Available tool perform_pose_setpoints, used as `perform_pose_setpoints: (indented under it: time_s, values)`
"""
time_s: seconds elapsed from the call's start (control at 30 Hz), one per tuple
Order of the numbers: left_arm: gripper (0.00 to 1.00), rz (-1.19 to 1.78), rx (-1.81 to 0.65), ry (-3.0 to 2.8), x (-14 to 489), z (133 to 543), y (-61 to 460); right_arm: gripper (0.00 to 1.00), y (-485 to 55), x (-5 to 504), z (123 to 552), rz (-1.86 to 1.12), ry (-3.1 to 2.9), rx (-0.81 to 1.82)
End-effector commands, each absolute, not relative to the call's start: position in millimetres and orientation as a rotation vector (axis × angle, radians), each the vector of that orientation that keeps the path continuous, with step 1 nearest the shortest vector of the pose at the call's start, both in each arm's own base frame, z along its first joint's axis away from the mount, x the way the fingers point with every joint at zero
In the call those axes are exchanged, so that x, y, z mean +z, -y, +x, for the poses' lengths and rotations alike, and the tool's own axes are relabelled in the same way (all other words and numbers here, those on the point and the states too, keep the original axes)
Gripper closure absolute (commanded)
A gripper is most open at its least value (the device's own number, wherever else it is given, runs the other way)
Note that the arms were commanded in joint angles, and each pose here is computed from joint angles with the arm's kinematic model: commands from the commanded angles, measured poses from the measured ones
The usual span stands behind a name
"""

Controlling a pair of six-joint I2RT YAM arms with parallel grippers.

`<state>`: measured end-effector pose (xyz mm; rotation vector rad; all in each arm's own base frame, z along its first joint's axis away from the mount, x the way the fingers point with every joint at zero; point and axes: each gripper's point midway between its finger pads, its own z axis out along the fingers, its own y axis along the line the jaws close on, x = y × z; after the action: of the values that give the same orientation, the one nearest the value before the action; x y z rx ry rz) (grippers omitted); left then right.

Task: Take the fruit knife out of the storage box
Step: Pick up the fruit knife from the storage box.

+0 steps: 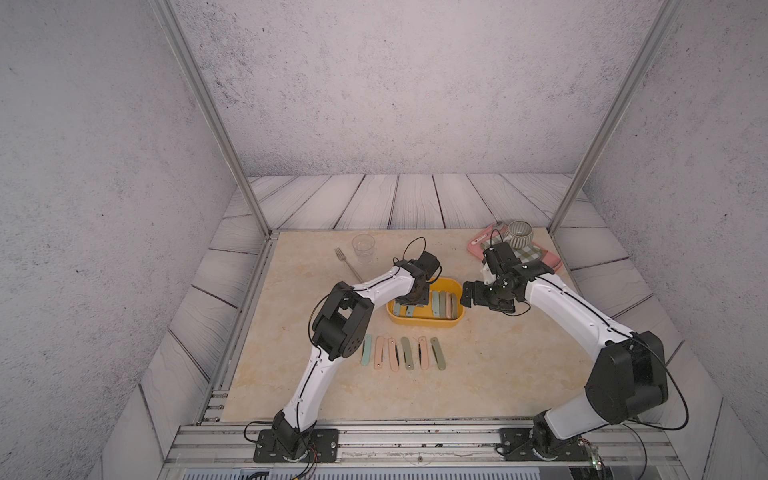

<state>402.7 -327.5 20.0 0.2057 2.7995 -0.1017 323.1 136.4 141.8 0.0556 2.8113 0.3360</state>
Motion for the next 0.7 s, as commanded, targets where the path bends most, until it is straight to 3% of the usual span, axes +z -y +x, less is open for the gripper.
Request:
perform_pose_setpoints:
  time_s: [0.0, 0.3, 0.67]
  values:
    - [0.66, 0.249, -0.063, -2.882, -9.9, 388.1, 322.3, 0.01, -138.5, 149.4, 328.1, 0.048, -2.796, 0.350]
    - [0.76, 0.280, -0.070, -2.870, -4.6, 387.8, 322.2, 0.01, -138.1, 151.7, 328.5, 0.043, -2.790, 0.350]
    - [0.78, 0.336, -0.123, -2.773, 35.0, 398.4, 328.9, 0.01, -139.4, 154.6, 330.6, 0.036, -2.783, 0.355]
